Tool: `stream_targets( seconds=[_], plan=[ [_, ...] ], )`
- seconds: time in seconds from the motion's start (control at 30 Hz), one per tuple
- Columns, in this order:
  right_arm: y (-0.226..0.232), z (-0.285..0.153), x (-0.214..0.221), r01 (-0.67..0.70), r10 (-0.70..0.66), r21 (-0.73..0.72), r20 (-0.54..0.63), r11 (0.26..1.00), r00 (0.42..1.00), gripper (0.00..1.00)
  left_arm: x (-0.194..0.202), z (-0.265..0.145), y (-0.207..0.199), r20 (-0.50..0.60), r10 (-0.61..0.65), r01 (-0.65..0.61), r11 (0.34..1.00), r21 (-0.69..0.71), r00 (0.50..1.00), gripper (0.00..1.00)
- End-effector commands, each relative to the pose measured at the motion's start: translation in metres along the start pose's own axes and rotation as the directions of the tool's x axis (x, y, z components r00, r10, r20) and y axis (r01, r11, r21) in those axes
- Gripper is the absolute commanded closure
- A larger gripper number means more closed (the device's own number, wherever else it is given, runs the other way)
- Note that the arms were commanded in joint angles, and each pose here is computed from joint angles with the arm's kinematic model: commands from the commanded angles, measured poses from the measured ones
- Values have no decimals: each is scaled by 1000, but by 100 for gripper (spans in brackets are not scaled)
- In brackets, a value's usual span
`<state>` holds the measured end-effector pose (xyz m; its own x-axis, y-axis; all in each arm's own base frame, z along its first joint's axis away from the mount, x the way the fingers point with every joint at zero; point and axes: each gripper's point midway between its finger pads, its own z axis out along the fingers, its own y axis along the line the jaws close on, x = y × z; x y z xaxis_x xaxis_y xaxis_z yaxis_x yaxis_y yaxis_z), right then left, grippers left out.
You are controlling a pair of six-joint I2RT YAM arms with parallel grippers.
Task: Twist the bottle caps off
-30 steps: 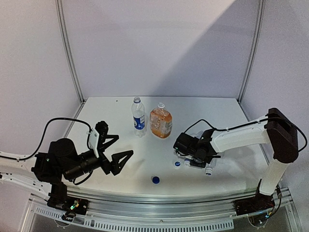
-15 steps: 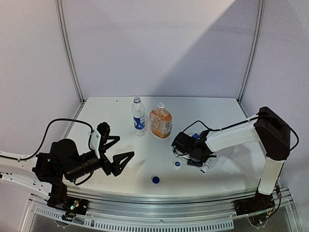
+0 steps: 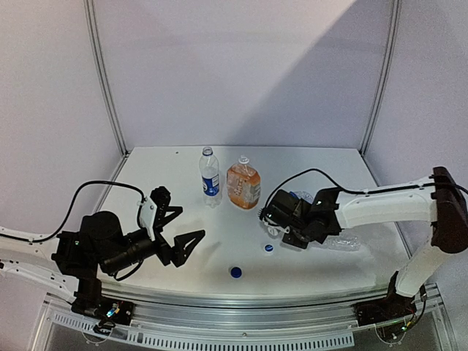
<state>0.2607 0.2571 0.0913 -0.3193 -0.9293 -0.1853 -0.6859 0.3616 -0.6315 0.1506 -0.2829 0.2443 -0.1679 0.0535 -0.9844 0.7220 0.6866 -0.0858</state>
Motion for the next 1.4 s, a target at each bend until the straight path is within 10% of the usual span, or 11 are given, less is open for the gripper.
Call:
stream_targets(
  seconds=[0.0, 0.47, 0.83, 1.37],
  plan=[
    [-11, -48, -14, -138, 152, -110, 126, 984, 980, 100, 5, 3, 7, -4, 38, -38, 999, -34, 999, 11],
    [-1, -193, -58, -83, 484, -649, 470, 756, 738, 100, 34, 17, -53, 45, 296, -297, 922, 249, 954, 12],
    [35, -240, -94, 115, 595, -861, 433, 496, 678, 100, 28, 31, -65, 152, 460, -478, 871, 114, 875, 1],
    [70, -237, -103, 144, 596, -931, 329, 336, 732, 100, 20, 42, -74, 164, 530, -542, 840, 39, 832, 1]
  ],
)
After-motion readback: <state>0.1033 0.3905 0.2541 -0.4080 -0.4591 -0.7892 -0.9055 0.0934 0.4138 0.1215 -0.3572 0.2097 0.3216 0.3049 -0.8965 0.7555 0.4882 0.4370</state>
